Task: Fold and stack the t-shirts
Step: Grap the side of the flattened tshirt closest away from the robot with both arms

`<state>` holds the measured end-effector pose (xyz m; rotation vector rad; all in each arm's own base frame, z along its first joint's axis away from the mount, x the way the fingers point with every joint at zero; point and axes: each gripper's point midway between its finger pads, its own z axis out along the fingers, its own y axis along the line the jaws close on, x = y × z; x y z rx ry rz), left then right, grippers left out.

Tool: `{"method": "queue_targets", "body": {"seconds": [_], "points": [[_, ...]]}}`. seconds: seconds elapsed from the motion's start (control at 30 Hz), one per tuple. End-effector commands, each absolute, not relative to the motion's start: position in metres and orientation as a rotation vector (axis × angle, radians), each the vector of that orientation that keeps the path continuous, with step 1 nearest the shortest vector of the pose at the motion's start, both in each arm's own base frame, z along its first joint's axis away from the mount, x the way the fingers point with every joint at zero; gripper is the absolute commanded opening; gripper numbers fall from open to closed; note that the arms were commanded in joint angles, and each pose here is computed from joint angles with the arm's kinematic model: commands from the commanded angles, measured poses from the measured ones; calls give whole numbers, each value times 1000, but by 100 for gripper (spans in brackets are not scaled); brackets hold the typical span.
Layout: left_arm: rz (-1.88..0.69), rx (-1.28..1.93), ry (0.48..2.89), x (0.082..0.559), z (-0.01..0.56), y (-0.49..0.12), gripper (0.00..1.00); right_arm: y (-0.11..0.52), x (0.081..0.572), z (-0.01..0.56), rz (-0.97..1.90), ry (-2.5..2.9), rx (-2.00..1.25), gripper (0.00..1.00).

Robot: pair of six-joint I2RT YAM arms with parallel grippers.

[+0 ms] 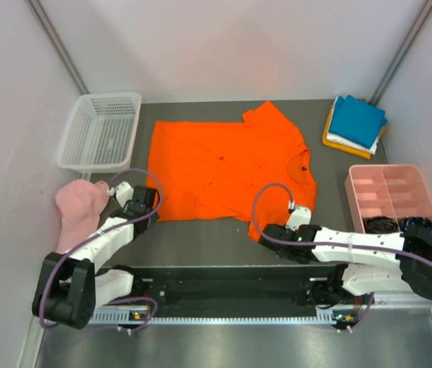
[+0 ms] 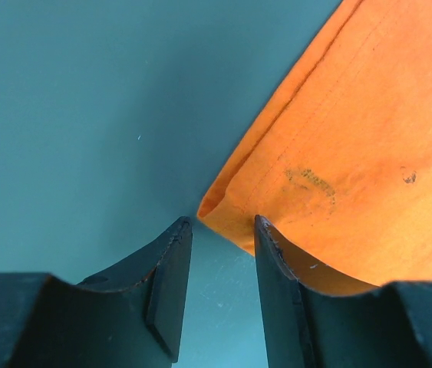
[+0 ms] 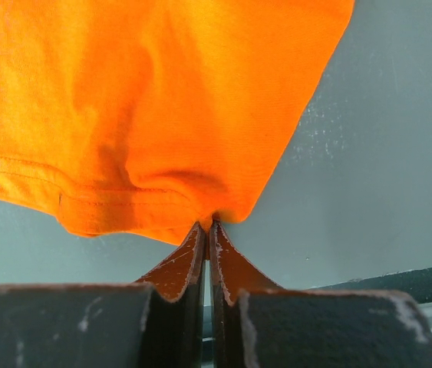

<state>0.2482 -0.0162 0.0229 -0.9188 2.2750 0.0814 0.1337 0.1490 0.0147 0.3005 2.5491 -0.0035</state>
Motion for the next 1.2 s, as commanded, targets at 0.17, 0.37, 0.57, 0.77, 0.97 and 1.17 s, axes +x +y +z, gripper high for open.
{"method": "queue_targets", "body": {"seconds": [0.17,0.37,0.57,0.77,0.97,1.17], "points": [[53,-921,2220,262,34,-17,43,153,128,9,36,2571,323,0],[45,-934,2215,263,34,-15,43,148,126,9,41,2564,343,0],[12,-964,2222,264,28,-14,30,146,126,11,49,2557,351,0],[5,-967,2228,263,26,-14,7,145,125,10,45,2559,353,0],[3,-968,2223,263,27,-13,0,144,126,11,40,2557,358,0],[-12,-923,2152,282,58,-11,0,139,132,32,9,2515,349,0]]}}
